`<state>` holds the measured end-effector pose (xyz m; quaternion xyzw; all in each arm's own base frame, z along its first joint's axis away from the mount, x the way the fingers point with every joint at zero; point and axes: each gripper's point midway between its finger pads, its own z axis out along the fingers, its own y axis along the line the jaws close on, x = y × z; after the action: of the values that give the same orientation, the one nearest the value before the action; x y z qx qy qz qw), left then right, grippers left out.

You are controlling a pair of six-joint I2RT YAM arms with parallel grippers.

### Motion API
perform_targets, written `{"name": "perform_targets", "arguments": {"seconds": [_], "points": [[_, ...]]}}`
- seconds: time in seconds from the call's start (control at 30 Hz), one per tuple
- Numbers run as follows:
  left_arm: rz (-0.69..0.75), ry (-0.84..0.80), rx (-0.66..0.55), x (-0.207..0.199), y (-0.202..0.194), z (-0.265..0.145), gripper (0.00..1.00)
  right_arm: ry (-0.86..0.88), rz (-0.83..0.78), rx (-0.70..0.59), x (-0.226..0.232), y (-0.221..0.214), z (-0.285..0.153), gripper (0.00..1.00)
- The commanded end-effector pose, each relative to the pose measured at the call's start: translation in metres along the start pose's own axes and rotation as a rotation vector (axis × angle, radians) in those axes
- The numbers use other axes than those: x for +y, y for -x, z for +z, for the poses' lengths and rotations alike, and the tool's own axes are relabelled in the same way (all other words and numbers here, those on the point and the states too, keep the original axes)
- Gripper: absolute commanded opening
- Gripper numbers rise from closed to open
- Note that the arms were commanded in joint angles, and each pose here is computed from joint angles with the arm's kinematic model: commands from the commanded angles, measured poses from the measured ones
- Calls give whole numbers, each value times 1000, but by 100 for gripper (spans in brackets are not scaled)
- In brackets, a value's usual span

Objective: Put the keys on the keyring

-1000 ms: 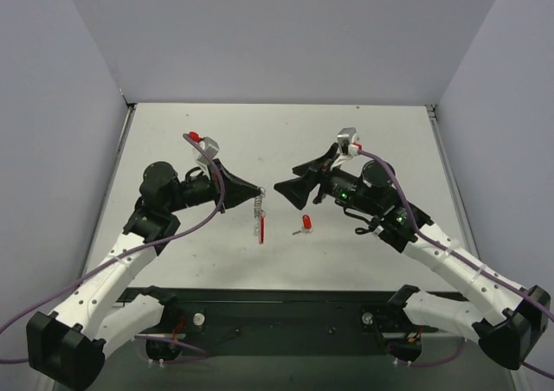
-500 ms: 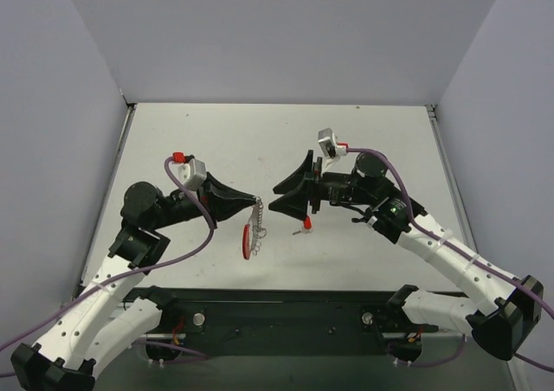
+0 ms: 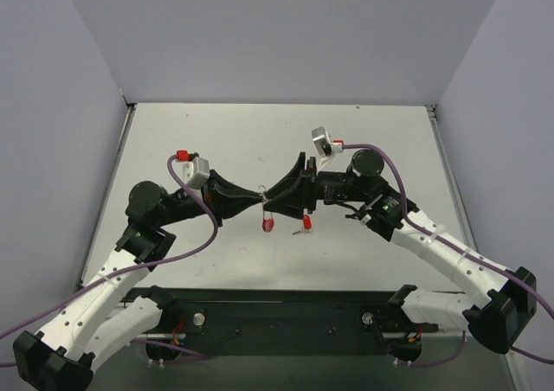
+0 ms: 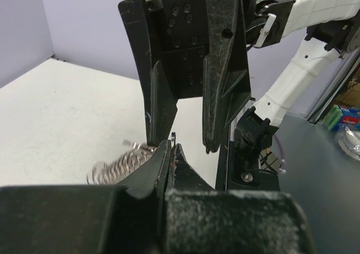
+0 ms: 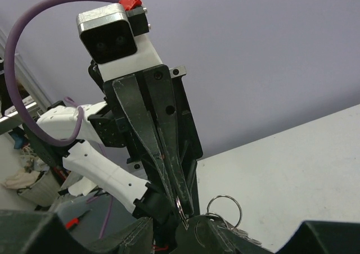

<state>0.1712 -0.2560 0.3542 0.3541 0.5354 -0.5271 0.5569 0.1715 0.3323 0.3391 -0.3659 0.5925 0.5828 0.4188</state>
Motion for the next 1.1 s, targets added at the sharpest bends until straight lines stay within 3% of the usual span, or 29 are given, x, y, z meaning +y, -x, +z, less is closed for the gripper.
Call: {"name": "perform_targets", "arguments": {"seconds": [0.0,0.07,0.3,0.7,0.83,0.93,1.07], "points": [[46,-59,-95,-13,23,4,0,92,-80,-77,21,30,5,41],[42,-72,-97,-16,23,6,0,100,-83,-89,23,32,5,38],[46,-76,-83,-18,20,6,0,106,-62,-100,26,37,6,0],[44,5,84,-9,3,-2,1,51,-101,43,16,16,0,0],[43,-4,105,-11,3,-2,22,41,-137,96,15,13,-3,0],[47,-3,124,-10,3,-2,24,48,-148,147,16,7,-6,0],[29,-12,163,-12,-3,-4,39,43,-154,171,15,3,-8,0]]}}
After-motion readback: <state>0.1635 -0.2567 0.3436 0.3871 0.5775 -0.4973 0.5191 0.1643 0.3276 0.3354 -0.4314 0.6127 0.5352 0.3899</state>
